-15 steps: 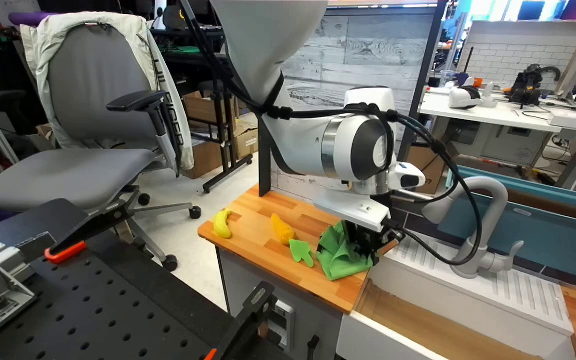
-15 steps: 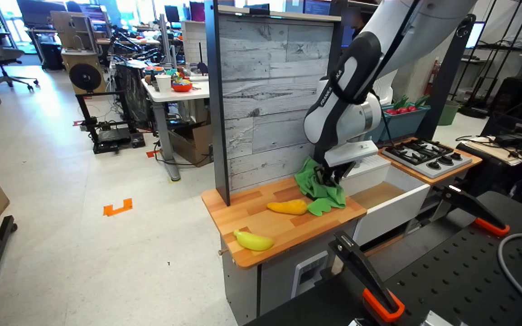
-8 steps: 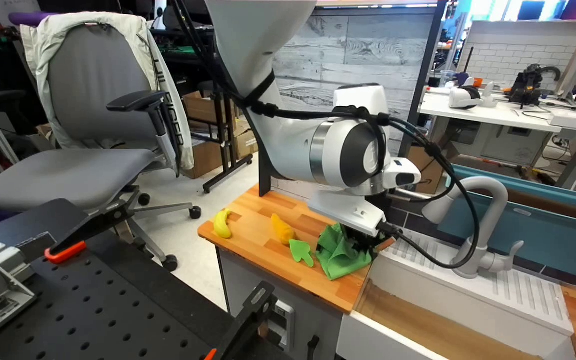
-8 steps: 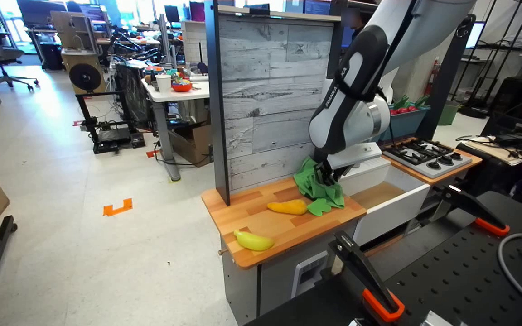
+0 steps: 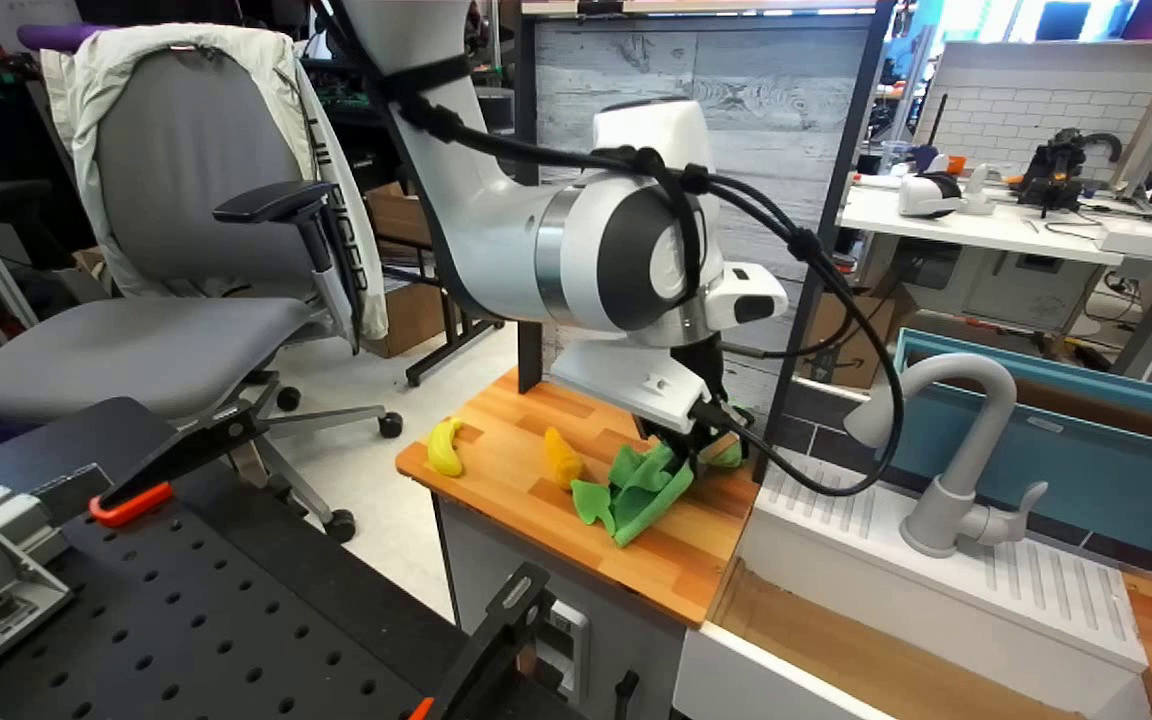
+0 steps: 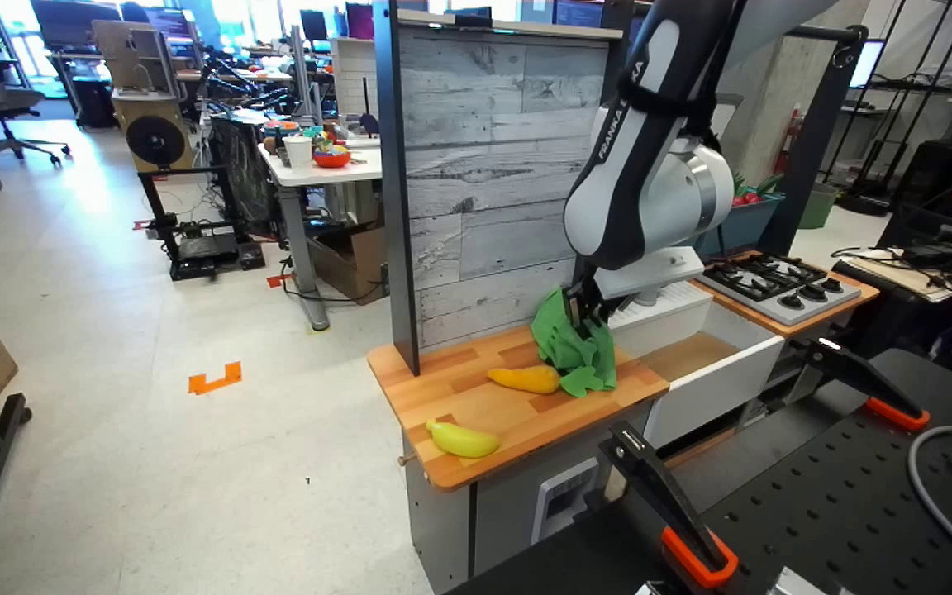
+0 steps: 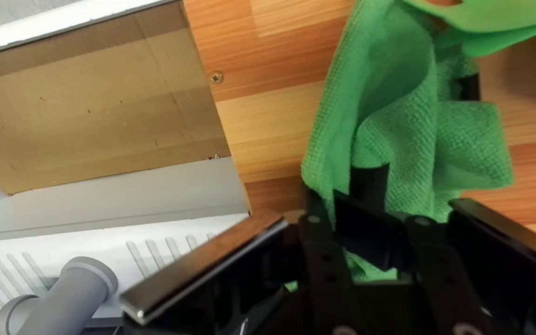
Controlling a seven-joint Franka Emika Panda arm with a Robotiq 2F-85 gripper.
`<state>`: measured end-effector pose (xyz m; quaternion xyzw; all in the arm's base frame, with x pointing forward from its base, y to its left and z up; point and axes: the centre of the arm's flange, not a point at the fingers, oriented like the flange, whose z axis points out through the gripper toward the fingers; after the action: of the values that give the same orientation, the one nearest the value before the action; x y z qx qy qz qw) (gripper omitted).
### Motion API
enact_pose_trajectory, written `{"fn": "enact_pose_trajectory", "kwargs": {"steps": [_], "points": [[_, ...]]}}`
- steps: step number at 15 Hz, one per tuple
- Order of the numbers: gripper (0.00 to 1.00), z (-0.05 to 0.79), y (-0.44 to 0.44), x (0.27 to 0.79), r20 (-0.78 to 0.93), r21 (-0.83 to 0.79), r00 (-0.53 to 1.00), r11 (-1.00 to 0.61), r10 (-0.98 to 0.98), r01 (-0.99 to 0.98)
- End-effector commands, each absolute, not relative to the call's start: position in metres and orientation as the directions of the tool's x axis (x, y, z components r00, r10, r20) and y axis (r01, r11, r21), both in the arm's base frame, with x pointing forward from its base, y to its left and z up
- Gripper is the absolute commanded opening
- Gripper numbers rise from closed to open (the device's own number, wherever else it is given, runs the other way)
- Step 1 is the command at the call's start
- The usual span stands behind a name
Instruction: Move the green cloth very slightly to the left.
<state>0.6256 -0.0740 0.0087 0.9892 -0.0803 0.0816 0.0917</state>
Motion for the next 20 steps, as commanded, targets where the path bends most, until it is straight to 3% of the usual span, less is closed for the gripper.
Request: {"fn": "enact_pose_trajectory", "kwargs": {"steps": [1,7,20], "points": [[0.02,0.057,-0.054,0.613,0.176,0.129,0.971,-0.974,-0.165,-0.188],[0.02,0.082,-0.019,0.633,0.182,0.087,0.974,-0.985,-0.134,-0.152],[0.02,0.016,0.028,0.702,0.074,0.111,0.988,-0.984,-0.134,-0.142]]}}
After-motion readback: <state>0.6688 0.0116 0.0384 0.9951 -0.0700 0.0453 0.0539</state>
